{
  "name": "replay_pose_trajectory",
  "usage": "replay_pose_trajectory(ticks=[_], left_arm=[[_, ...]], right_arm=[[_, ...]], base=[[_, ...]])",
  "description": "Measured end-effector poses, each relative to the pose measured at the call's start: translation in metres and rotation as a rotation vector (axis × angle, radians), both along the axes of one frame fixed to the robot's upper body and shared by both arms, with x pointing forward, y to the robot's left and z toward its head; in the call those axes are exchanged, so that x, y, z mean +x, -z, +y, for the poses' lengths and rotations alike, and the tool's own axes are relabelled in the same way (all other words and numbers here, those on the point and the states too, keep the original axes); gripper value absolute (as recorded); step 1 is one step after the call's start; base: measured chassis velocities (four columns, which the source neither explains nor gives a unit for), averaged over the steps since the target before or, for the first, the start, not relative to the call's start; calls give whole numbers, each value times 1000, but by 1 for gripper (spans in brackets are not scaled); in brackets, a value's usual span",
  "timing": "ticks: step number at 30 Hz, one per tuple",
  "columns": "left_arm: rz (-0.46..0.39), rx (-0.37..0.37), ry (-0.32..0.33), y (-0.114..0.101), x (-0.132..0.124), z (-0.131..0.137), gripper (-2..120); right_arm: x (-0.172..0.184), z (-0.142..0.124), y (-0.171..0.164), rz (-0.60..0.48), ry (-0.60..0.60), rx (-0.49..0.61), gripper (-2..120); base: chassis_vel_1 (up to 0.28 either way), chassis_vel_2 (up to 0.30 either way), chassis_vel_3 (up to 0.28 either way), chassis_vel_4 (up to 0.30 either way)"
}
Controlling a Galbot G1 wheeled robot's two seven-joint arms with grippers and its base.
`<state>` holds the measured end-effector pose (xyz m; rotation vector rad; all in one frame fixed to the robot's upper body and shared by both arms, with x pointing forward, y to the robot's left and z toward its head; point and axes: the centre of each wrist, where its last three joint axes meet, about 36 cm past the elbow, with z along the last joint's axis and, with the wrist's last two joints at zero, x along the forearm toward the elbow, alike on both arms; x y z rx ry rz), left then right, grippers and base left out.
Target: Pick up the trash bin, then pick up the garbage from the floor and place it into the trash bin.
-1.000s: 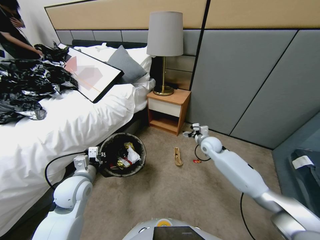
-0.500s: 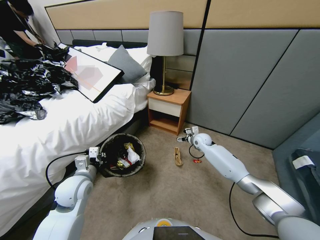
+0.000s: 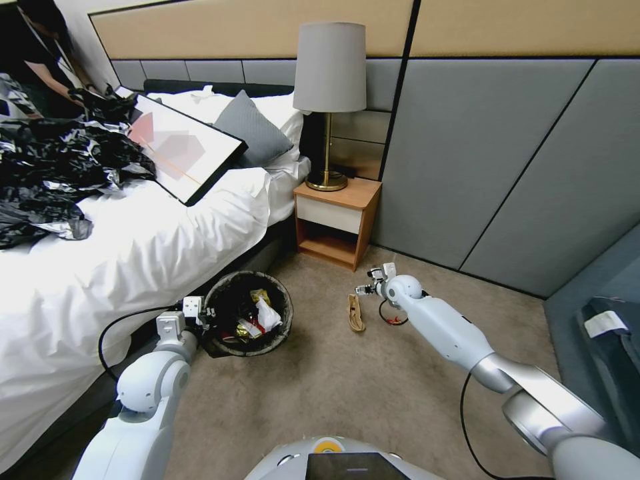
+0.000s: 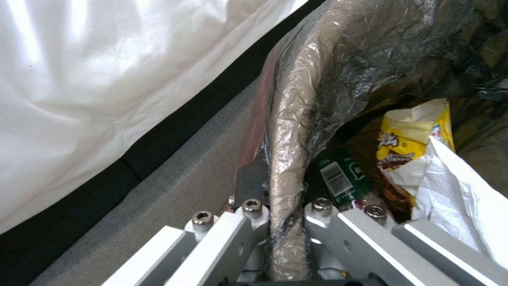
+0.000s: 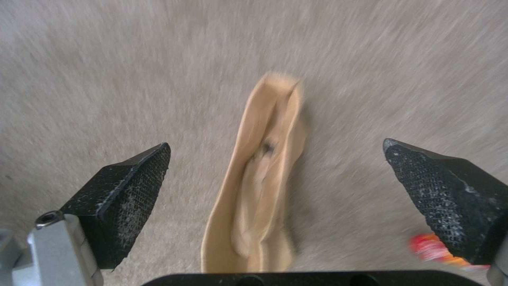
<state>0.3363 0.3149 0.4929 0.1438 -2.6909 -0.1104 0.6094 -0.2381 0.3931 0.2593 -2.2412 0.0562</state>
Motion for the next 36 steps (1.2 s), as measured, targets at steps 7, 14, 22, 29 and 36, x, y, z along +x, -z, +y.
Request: replay_pose_trajectory(ticks=[7,14,22,29,36], left_arm=[[2,3,0,0,-1,1,0],[8,3,3,2,0,0,0],[14,0,14,5,1,-3,0],[22,1,20,8,1,-5,0],[26,0,24,10,2,-6,0]], right_arm=[[6,33,43,78,15,22,100],[0,56,56,93,12,48,100],[-4,64,76,105,31,36,100],[-7,56,86,107,46,10,100],[-9,52,88,104,48,-2,100]], base=[[0,0,0,0],[0,0,0,0],[0,0,0,0],[0,0,0,0],[0,0,0,0]])
